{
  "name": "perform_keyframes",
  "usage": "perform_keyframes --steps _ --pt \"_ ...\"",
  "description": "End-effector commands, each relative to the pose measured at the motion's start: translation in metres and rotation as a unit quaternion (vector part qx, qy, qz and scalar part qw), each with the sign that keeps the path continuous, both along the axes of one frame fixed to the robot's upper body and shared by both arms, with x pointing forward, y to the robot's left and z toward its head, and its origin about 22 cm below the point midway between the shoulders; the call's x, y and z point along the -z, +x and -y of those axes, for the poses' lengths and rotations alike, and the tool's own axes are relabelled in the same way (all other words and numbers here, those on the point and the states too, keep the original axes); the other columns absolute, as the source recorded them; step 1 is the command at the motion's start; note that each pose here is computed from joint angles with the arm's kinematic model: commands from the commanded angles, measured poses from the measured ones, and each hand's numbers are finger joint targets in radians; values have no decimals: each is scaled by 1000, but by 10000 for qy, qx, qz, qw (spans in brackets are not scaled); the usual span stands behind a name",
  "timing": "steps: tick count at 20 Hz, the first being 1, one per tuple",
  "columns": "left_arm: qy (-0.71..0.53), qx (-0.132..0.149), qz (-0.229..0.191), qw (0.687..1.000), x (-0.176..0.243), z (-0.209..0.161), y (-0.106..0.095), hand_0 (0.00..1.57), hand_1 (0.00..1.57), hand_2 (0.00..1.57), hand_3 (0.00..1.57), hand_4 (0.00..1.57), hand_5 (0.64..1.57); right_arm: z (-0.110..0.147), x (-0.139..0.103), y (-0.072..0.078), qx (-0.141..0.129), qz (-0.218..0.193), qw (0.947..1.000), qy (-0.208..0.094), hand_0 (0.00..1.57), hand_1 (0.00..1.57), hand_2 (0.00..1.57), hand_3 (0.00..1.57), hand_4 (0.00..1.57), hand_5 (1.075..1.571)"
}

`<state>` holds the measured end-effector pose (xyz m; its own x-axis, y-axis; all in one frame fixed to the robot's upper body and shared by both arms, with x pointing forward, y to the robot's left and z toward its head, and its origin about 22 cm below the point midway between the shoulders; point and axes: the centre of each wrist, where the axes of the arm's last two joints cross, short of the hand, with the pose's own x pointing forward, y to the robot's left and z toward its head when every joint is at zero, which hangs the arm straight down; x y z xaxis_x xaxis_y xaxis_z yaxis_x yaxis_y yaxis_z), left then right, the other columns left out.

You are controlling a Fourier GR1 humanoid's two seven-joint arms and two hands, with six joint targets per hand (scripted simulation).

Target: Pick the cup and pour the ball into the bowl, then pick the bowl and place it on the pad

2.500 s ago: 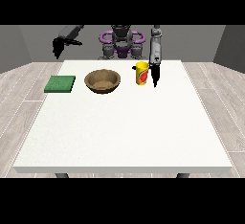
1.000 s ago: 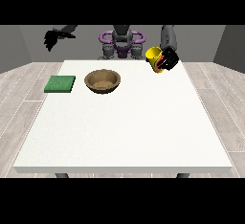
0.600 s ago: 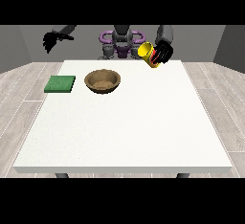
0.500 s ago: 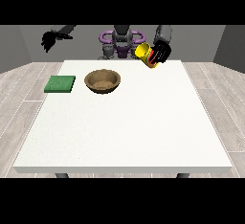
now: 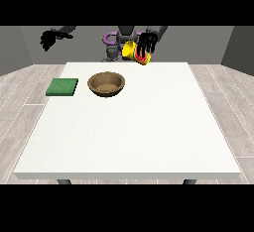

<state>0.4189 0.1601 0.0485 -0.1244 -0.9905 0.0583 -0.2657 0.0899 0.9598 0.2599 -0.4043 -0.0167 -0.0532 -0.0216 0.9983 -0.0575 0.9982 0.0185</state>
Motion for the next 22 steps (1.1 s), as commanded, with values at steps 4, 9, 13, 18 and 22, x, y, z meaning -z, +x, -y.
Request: perform_keyframes --steps 4,9,13,18,22 --pt "1989 816 25 9766 9 80 -17 1482 1482 1571 1571 1571 1204 12 -3 5 137 -103 9999 19 0 0 0 0 0 1571" --pt "3677 886 353 9250 14 96 -19 1536 1536 1571 1571 1571 1124 4 -15 23 -84 155 9997 153 0 0 0 0 0 1570" --pt "4545 1035 404 8838 16 97 -20 1498 1498 1571 1571 1491 1236 22 -5 6 100 68 9998 169 0 0 0 0 0 1571" --pt "5136 1060 394 8506 15 125 -29 1449 1449 1571 1571 1529 1137 15 -7 11 33 40 10000 26 0 0 0 0 0 1571" --pt "5009 1192 370 8564 4 103 -19 1446 1446 1571 1571 1529 1134 7 -4 12 -3 -256 9996 150 0 0 0 0 0 1569"
